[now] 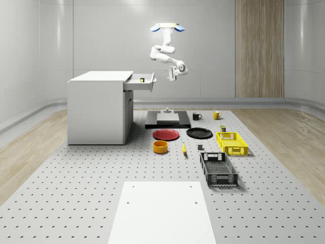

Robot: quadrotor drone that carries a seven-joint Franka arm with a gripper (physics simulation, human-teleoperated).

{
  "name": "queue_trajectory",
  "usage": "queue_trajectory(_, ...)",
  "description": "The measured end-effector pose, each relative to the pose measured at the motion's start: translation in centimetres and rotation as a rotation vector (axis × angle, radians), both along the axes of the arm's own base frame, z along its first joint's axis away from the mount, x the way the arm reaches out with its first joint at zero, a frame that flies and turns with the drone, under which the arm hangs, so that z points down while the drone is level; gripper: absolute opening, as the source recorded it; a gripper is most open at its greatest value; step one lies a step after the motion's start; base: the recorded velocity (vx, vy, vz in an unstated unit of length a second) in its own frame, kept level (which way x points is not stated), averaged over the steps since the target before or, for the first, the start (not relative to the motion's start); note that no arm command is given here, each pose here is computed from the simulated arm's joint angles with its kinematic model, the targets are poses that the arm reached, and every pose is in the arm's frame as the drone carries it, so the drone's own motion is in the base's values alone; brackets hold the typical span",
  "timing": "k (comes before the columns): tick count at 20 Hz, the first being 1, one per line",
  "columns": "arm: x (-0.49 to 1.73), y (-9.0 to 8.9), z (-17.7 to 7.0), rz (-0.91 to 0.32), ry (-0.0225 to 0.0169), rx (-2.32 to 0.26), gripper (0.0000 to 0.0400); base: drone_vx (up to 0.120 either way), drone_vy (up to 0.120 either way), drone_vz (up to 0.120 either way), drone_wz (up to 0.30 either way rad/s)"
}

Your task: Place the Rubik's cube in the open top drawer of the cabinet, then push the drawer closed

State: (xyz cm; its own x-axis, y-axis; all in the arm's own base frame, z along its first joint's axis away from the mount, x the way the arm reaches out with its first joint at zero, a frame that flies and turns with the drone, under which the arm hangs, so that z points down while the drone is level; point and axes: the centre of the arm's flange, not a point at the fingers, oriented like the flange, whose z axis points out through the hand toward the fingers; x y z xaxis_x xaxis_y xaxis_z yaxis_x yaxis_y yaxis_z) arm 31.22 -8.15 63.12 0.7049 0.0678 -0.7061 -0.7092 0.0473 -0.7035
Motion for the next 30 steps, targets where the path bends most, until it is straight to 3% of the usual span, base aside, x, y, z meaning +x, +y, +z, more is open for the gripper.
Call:
queue_trajectory(5,0.02,-0.45,0.46,-0.008,-0.0031,-0.048,0.0400,0.000,-0.080,-0.120,0.000)
queue_trajectory(13,0.02,-0.63,0.70,-0.013,-0.0046,-0.073,0.0400,0.000,-0.040,-0.085,0.000)
queue_trajectory(14,0.01,-0.64,0.71,-0.013,-0.0047,-0.074,0.0335,0.000,0.000,0.000,0.000)
queue_trajectory(16,0.01,-0.65,0.73,-0.013,-0.0049,-0.076,0.0245,0.000,-0.060,0.000,0.000)
queue_trajectory(19,0.01,-0.66,0.75,-0.014,-0.0050,-0.078,0.0171,0.000,-0.120,0.000,0.000)
queue_trajectory(23,0.01,-0.66,0.76,-0.014,-0.0051,-0.079,0.0129,0.000,-0.120,0.000,0.000)
queue_trajectory(30,0.01,-0.66,0.77,-0.014,-0.0051,-0.080,0.0109,0.000,-0.114,0.000,0.000)
